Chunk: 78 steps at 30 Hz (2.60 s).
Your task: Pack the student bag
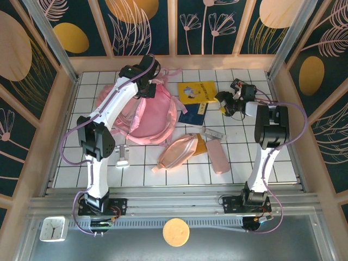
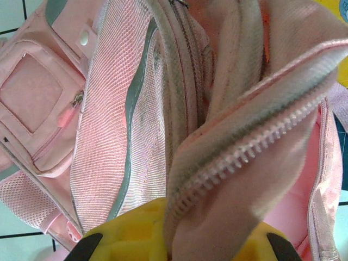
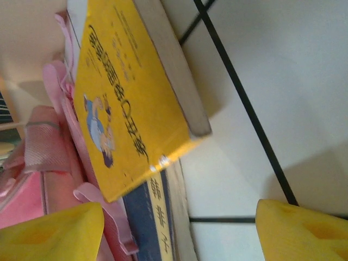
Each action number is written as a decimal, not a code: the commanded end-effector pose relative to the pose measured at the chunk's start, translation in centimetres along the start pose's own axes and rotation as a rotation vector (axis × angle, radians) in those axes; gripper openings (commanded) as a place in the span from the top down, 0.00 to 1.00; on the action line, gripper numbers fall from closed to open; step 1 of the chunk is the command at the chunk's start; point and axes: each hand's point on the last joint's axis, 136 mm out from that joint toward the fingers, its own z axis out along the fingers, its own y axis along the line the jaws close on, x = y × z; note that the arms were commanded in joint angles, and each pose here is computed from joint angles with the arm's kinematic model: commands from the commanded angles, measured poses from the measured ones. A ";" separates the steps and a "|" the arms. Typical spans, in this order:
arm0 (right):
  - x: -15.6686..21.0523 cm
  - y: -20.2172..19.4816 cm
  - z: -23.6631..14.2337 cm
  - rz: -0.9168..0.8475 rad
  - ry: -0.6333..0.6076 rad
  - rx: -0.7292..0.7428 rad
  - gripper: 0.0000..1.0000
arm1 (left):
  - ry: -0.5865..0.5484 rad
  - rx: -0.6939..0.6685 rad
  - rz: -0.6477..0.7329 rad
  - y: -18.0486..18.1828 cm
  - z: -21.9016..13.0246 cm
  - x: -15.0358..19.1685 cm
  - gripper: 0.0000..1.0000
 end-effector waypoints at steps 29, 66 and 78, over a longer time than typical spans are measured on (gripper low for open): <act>-2.0 2.7 4.5 -0.107 -0.101 -0.136 1.00 | 0.019 0.006 -0.019 1.4 0.5 0.9 1.00; 16.4 19.2 -2.7 -0.471 0.108 -0.468 1.00 | -0.012 0.266 -0.171 -4.7 -2.4 -5.1 1.00; 18.1 15.0 6.0 -0.459 0.223 -0.258 1.00 | 0.012 0.373 -0.163 -7.6 -4.0 -4.4 1.00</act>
